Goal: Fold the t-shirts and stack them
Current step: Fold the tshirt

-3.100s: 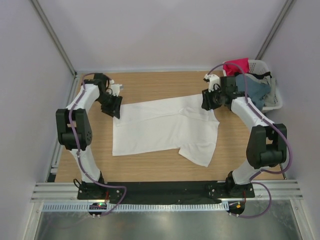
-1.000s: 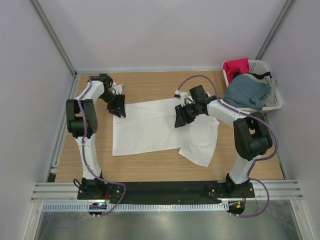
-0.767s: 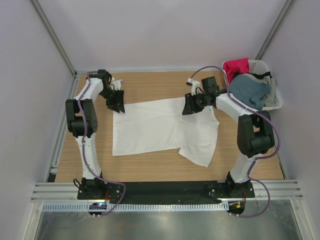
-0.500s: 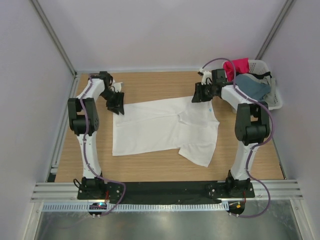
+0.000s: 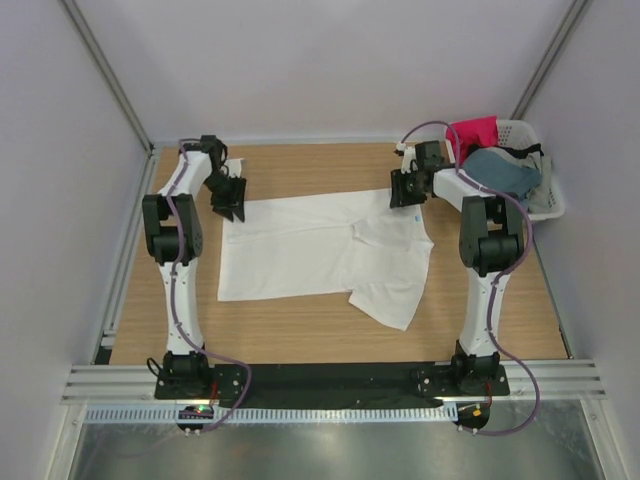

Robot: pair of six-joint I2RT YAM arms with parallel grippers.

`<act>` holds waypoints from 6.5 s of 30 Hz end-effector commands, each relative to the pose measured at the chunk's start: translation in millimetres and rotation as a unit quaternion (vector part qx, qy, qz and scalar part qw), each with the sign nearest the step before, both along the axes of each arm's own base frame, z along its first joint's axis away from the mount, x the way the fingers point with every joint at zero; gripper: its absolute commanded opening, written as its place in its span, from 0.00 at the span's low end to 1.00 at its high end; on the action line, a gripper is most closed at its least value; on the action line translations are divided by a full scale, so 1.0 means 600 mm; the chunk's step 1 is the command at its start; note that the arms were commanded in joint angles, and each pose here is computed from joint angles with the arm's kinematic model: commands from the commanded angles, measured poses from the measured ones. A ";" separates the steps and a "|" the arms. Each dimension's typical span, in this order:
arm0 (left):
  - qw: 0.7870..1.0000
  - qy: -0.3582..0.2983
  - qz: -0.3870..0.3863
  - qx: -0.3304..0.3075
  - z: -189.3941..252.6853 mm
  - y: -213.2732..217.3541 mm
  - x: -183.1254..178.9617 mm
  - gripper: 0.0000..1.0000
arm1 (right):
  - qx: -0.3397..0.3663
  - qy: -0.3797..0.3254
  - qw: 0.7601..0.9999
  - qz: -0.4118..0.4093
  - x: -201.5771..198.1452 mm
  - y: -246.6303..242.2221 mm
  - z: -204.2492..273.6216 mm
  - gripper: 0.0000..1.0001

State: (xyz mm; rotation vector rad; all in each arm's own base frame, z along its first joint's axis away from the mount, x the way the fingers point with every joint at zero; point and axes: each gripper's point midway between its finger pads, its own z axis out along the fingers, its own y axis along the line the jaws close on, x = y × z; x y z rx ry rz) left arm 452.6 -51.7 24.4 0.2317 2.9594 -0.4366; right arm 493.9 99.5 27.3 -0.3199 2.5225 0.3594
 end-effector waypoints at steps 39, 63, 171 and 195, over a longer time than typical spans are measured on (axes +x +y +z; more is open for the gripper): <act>0.947 -0.312 -0.071 -0.038 0.414 -0.101 -0.001 0.91 | -0.057 -0.242 0.958 0.141 -0.014 0.011 0.305 0.48; 0.974 -0.217 -0.024 -0.068 0.277 -0.033 -0.223 0.96 | -0.110 -0.083 0.880 0.455 -0.505 0.063 0.086 0.64; 0.997 -0.054 -0.018 -0.052 0.130 0.033 -0.054 0.00 | -0.154 -0.313 0.916 0.199 -0.040 0.026 0.273 0.01; 0.987 -0.160 0.019 -0.004 0.185 0.048 0.077 0.45 | -0.097 -0.313 0.942 0.072 0.133 0.039 0.292 0.70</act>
